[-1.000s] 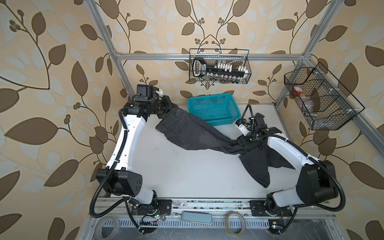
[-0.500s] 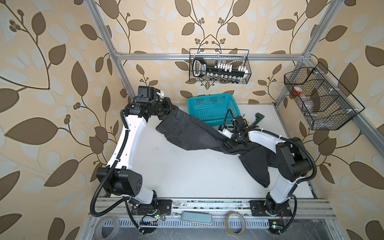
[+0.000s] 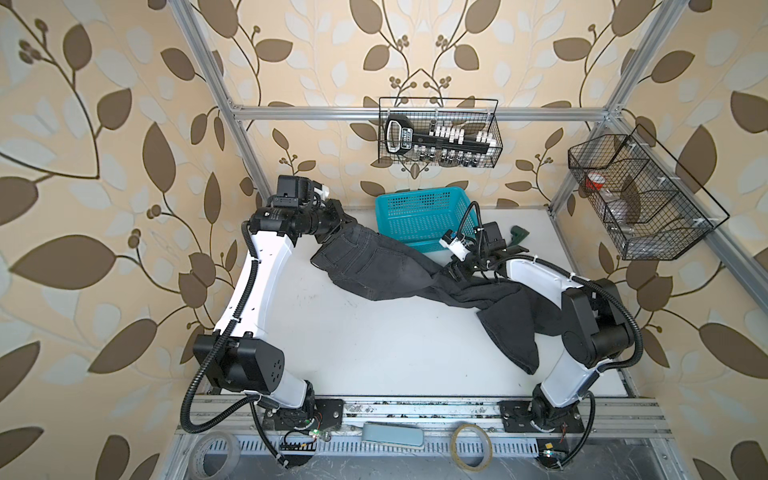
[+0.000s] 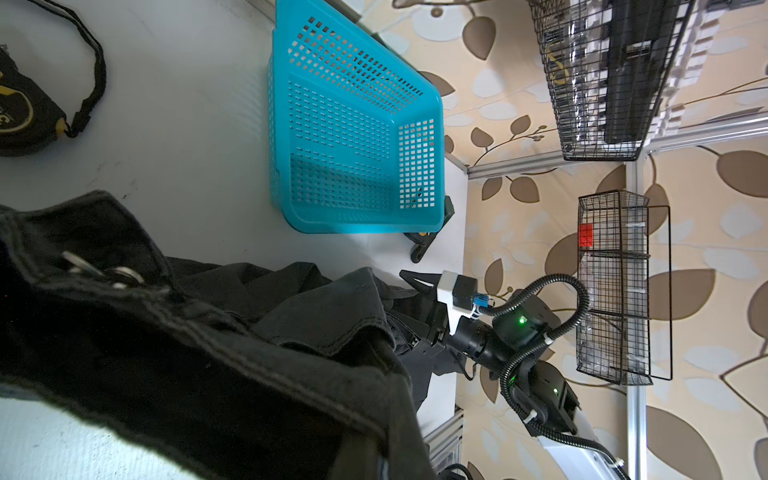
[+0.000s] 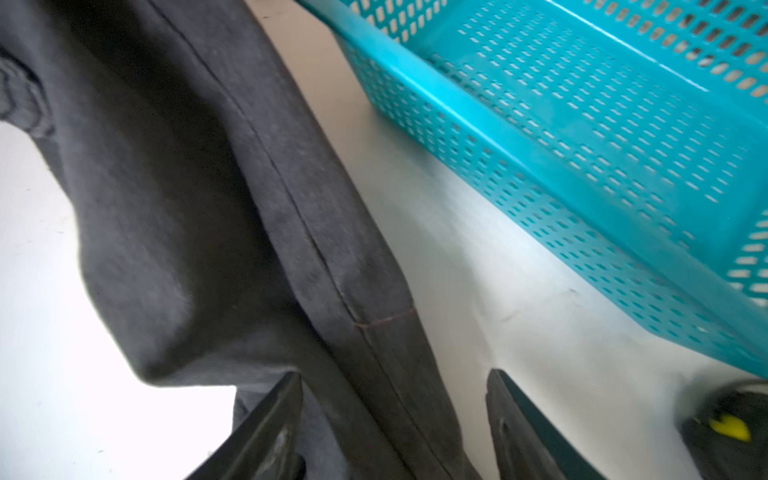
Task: Fold and stack the trousers
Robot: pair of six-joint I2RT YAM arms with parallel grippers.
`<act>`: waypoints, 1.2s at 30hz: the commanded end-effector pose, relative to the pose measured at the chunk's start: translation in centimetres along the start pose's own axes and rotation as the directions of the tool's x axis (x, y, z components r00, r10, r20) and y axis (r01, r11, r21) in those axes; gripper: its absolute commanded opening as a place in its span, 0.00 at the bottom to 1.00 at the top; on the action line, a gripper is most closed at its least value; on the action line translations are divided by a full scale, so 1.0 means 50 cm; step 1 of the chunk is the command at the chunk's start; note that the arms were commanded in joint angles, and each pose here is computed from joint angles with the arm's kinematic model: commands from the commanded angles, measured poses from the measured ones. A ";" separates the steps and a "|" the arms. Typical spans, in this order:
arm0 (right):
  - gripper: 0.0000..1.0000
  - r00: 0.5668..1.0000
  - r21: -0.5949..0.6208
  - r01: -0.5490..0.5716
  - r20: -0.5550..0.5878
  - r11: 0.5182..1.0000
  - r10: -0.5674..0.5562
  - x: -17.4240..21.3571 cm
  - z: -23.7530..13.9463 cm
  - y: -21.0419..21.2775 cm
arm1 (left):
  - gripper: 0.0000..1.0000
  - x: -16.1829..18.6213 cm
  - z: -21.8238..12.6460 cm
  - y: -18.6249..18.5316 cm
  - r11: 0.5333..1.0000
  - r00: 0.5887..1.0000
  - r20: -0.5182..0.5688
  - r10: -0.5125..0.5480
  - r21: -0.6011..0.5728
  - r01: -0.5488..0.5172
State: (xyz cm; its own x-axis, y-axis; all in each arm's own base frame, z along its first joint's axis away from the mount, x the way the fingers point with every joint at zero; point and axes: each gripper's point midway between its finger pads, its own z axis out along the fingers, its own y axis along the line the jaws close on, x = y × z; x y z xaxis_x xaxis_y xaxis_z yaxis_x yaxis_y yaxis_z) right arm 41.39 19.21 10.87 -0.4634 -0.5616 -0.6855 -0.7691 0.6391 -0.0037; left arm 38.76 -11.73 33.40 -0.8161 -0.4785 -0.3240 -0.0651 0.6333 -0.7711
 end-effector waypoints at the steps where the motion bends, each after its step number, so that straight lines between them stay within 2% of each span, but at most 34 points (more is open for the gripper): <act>1: 0.70 1.000 -0.038 0.022 0.024 0.999 -0.021 -0.006 0.006 0.001 | 0.00 -0.003 -0.030 -0.028 0.997 0.998 0.031 0.061 0.037 -0.062; 2: 0.70 0.999 -0.042 0.013 0.031 0.999 -0.012 -0.006 0.003 -0.003 | 0.00 -0.003 -0.030 -0.028 0.997 0.998 0.028 0.061 0.035 -0.062; 6: 0.68 0.976 -0.145 -0.068 0.194 0.987 0.096 -0.056 -0.064 -0.006 | 0.00 -0.003 -0.030 -0.023 0.998 0.998 0.027 0.065 0.020 -0.065; 9: 0.70 0.973 -0.125 -0.050 0.218 0.991 0.076 -0.066 -0.097 0.000 | 0.00 -0.003 -0.025 -0.019 0.998 0.998 0.022 0.057 0.019 -0.057; 11: 0.70 0.982 -0.063 -0.043 0.182 0.997 0.054 -0.048 -0.093 -0.019 | 0.00 -0.004 -0.023 -0.019 0.998 0.998 0.020 0.056 0.020 -0.057; 13: 0.68 0.997 -0.036 -0.011 0.071 0.999 0.014 -0.011 -0.061 -0.026 | 0.00 -0.005 -0.022 -0.018 0.998 0.998 0.019 0.057 0.020 -0.057; 16: 0.67 0.994 0.031 0.067 -0.091 0.997 -0.064 0.042 -0.015 -0.037 | 0.00 -0.006 -0.023 -0.023 0.998 0.998 0.016 0.058 0.026 -0.058; 20: 0.67 0.997 0.077 0.035 -0.068 0.996 -0.030 0.041 0.008 -0.066 | 0.00 -0.004 -0.030 -0.027 0.997 0.998 0.021 0.065 0.026 -0.066; 24: 0.67 0.984 0.043 0.116 -0.143 0.992 -0.109 0.063 0.042 -0.042 | 0.00 -0.003 -0.032 -0.029 0.998 0.998 0.019 0.064 0.025 -0.064; 30: 0.67 0.969 0.008 0.171 -0.182 0.985 -0.167 0.085 0.067 -0.008 | 0.00 -0.003 -0.030 -0.027 0.998 0.998 0.017 0.063 0.023 -0.063; 33: 0.61 0.967 0.012 0.171 -0.196 0.985 -0.165 0.092 0.077 -0.010 | 0.00 -0.003 -0.030 -0.027 0.998 0.998 0.018 0.063 0.024 -0.063; 36: 0.48 0.965 0.011 0.177 -0.200 0.984 -0.172 0.093 0.085 -0.013 | 0.00 -0.001 -0.030 -0.025 0.998 0.998 0.014 0.066 0.019 -0.066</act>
State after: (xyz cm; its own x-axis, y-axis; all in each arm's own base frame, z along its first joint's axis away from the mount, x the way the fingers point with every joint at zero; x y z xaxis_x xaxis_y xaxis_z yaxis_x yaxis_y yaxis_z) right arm 41.37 18.51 5.64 -0.4246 -0.7232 -0.5447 -0.8160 0.5663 -0.1160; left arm 38.24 -11.69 32.85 -0.8292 -0.4616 -0.3152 -0.0720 0.6475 -0.7587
